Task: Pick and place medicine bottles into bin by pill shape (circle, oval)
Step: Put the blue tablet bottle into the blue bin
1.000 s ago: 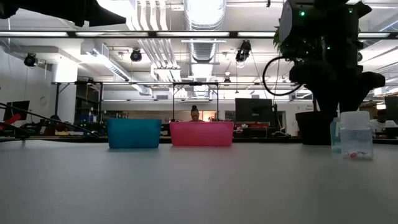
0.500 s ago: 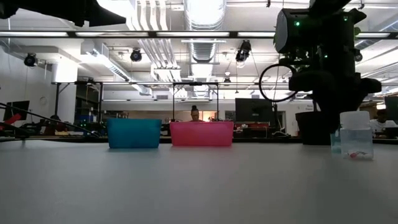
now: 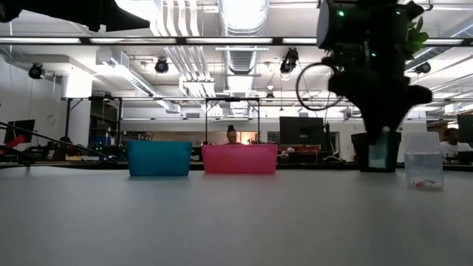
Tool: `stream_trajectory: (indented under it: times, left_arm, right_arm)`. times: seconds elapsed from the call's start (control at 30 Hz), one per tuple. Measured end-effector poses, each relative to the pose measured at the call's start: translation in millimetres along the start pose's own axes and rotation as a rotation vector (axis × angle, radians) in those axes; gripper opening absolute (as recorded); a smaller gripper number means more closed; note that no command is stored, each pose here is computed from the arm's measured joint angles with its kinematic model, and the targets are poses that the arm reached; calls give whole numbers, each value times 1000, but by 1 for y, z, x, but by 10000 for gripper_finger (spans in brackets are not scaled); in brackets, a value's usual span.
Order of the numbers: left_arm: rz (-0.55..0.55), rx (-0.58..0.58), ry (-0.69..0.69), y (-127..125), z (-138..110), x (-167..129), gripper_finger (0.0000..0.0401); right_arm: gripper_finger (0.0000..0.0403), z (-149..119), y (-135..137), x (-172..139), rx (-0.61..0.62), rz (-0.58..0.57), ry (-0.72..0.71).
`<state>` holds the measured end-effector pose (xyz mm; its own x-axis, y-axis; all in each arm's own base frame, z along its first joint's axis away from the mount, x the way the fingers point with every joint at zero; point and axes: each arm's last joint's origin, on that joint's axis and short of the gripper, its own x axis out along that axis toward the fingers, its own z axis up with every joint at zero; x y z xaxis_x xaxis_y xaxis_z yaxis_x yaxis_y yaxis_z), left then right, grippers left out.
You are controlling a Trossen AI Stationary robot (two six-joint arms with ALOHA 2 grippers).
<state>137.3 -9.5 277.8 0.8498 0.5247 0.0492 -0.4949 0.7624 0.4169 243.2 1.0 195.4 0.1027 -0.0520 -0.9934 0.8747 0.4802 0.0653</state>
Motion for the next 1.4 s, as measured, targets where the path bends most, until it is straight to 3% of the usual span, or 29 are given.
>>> stream_trajectory:
  times: [0.23, 0.5, 0.7, 1.07, 1.4]
  left_arm:
    - [0, 0, 0, 0, 0, 0, 132]
    - [0, 0, 0, 0, 0, 0, 132]
    - [-1, 1, 1, 0, 0, 0, 132]
    - [-1, 2, 1, 0, -1, 0, 132]
    - [-1, 3, 2, 0, -1, 0, 132]
  right_arm:
    - [101, 21, 34, -4, -107, 20, -16]
    - [104, 55, 95, 3, -368, 44, -39]
    - [104, 75, 130, 5, -493, 77, -75]
    - [104, 85, 149, 17, -603, 49, -51]
    - [105, 85, 150, 24, -620, 33, -34]
